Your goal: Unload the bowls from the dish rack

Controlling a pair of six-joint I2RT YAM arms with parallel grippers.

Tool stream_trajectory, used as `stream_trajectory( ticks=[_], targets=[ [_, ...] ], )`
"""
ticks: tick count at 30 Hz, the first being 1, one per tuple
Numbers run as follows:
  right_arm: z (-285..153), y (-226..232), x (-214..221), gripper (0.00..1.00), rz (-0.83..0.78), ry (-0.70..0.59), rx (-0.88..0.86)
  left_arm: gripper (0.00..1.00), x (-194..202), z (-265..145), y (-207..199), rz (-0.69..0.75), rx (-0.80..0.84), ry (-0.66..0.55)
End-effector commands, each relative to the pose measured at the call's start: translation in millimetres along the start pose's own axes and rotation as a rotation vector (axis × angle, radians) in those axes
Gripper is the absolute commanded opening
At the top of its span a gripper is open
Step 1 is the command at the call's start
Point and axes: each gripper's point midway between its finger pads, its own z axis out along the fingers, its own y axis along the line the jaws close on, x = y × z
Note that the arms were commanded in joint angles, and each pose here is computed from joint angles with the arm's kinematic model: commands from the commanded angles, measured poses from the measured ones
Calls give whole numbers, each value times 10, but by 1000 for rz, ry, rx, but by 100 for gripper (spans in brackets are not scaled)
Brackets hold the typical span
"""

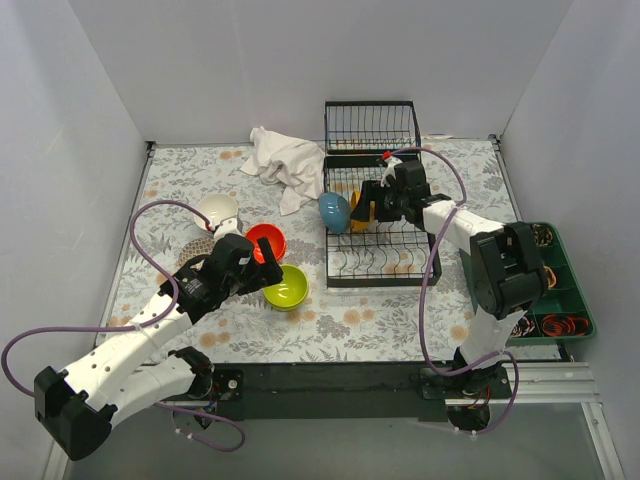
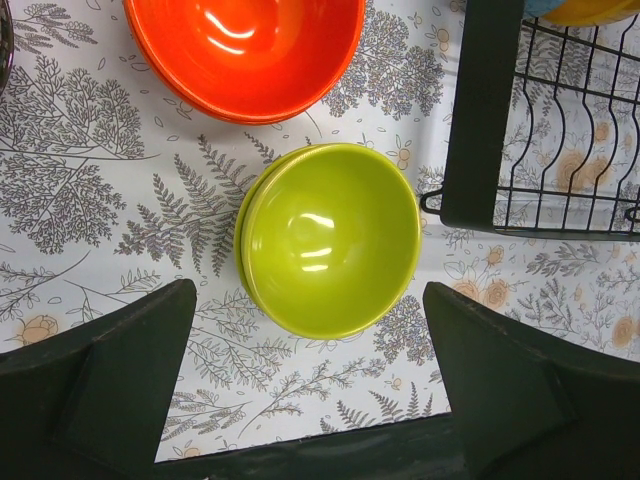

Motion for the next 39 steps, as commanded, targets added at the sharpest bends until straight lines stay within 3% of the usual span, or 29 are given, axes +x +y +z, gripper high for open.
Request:
stream_trajectory(
  ticks=[1, 4, 6, 7, 13, 21, 31, 39],
  targets=[
    [-84, 74, -300, 54, -70, -77, 0, 98, -105, -51, -4, 1, 5, -43],
    [-156, 67, -313, 37, -80, -74, 19, 98, -116, -46, -16, 2, 9, -47],
    [-222, 79, -362, 33, -93, -83, 36, 98, -120, -43, -25, 3, 12, -48],
    [-241, 77, -372, 26, -95, -85, 46, 98, -127, -42, -34, 2, 16, -51],
    [-498, 68, -513, 13, -118, -145, 144, 98, -147, -32, -90, 3, 36, -53],
    [-829, 136, -382, 9, -98, -166, 144, 98, -233, -44, -335, -14, 138, -70],
    [-1534, 976, -205, 8, -82, -204, -235, 98, -447, -34, -916, -7, 385, -131],
    [-1916, 1390, 86, 8, -16, -186, -478, 98, -625, -52, -1502, 48, 613, -158]
  ],
)
